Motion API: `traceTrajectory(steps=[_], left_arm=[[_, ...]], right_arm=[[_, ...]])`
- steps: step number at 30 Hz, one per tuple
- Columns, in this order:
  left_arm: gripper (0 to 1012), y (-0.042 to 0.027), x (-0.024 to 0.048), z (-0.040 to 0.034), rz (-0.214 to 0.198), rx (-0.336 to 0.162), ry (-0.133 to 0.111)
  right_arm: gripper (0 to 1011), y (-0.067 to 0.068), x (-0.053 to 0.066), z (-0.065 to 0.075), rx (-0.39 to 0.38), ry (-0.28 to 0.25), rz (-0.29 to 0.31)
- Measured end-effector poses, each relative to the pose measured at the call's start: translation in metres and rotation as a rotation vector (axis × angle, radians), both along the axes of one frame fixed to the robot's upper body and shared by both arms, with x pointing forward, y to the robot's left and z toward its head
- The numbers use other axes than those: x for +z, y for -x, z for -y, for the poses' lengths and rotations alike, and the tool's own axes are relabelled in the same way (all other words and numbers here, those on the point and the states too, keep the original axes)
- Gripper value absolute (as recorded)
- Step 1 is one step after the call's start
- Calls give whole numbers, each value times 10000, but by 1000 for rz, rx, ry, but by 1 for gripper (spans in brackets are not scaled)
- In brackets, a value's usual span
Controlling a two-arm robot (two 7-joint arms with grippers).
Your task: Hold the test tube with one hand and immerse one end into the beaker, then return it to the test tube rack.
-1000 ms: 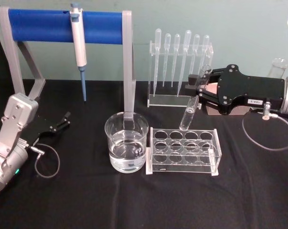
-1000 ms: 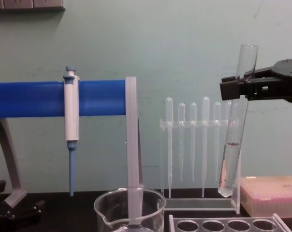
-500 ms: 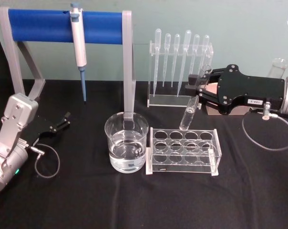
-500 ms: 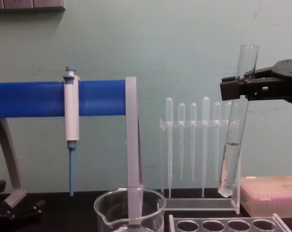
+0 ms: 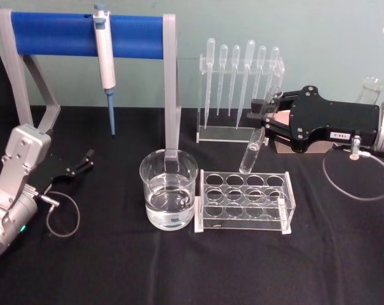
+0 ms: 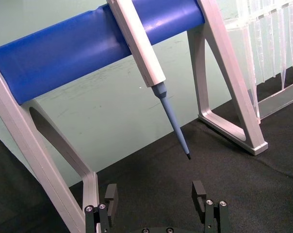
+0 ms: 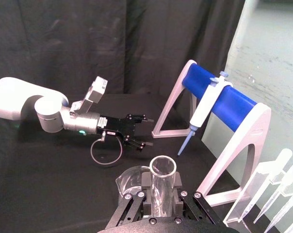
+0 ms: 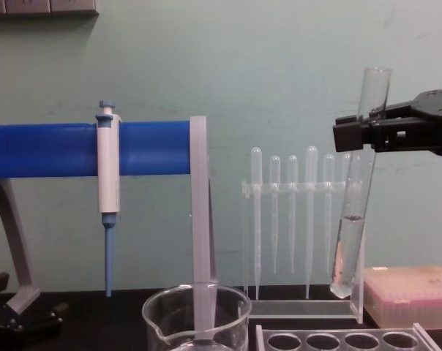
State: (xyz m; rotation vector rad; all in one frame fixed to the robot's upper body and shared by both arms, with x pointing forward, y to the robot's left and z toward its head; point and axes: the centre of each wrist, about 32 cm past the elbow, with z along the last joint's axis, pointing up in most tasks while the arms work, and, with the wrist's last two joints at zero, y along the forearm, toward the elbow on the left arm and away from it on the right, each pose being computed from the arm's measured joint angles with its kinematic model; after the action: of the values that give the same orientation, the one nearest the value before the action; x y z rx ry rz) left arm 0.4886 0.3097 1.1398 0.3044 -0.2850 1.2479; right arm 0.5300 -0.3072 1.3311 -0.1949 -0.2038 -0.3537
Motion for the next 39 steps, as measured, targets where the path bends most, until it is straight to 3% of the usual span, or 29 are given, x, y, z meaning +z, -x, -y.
traceTrajectory(steps=[39], left_arm=[[1000,0,0,0,0,0,0]], right_arm=[[238,0,0,0,0,0,0]])
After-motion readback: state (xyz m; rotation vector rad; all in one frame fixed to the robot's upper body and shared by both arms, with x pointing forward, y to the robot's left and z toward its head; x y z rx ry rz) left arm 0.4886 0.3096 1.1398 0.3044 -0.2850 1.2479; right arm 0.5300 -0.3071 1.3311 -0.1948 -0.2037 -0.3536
